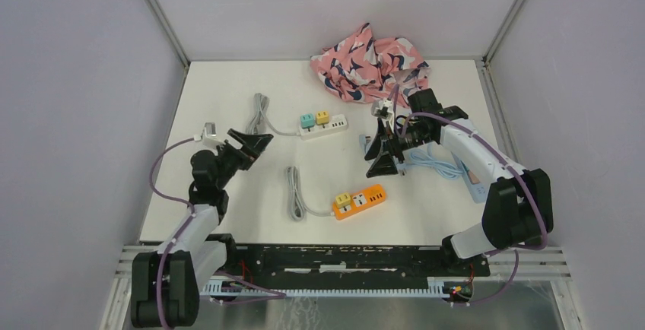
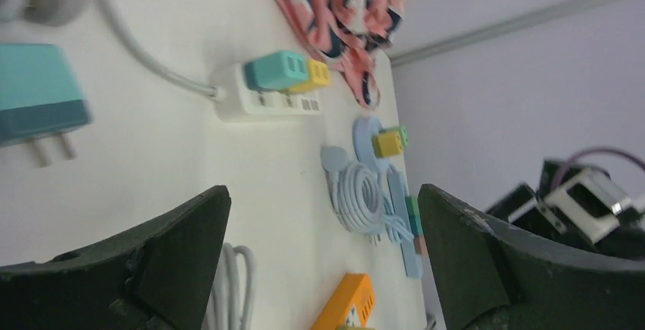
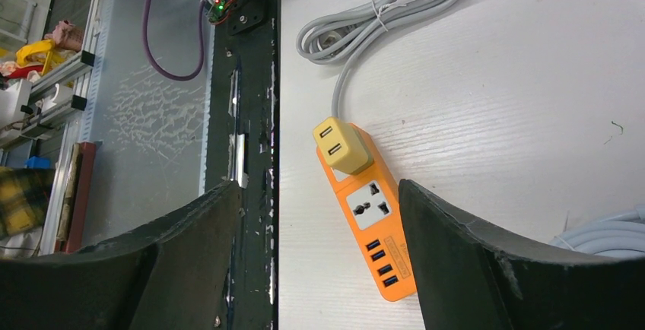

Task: Pull the plug off the socket
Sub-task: Place the plug at the center of the board.

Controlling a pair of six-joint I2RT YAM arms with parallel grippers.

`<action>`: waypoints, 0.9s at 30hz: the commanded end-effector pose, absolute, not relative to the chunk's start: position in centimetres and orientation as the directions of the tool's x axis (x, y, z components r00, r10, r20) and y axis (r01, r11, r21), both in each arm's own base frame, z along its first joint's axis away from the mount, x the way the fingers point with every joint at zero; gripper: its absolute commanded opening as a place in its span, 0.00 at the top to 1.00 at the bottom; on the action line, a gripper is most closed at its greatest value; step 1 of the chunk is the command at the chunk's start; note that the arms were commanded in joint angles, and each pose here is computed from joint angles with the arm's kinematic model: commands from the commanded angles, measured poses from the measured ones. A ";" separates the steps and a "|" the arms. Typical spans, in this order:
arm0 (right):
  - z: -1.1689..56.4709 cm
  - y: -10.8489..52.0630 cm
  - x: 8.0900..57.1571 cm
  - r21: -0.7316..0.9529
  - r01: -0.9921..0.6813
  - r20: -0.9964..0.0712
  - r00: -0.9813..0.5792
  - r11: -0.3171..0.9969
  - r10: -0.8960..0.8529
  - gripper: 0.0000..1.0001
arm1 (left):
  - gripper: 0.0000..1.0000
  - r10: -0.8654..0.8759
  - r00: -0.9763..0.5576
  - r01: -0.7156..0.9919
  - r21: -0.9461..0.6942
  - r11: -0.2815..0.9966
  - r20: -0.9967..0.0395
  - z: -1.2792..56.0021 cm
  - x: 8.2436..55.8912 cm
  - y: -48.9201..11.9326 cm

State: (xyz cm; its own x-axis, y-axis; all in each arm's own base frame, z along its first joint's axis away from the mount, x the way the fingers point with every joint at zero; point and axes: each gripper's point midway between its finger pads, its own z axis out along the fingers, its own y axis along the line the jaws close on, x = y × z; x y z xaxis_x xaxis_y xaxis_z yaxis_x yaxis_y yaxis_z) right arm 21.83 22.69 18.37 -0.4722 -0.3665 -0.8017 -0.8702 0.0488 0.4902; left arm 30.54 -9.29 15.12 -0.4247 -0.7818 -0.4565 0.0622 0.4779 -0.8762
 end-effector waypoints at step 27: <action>17.0 22.5 17.7 0.144 -0.968 -0.912 -0.049 -0.206 -0.407 0.18 | 0.02 -0.531 -0.263 0.753 -0.516 0.409 -0.805 24.2 23.5 -19.4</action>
State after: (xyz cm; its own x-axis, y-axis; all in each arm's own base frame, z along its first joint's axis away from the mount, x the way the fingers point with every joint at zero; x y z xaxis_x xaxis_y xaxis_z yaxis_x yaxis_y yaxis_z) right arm 18.85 21.80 16.99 -0.1857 -0.4066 -0.8945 -0.9590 -0.1235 0.2552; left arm 24.73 -18.81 22.28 -0.3115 -0.5163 -0.7977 0.6754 0.4702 -0.5681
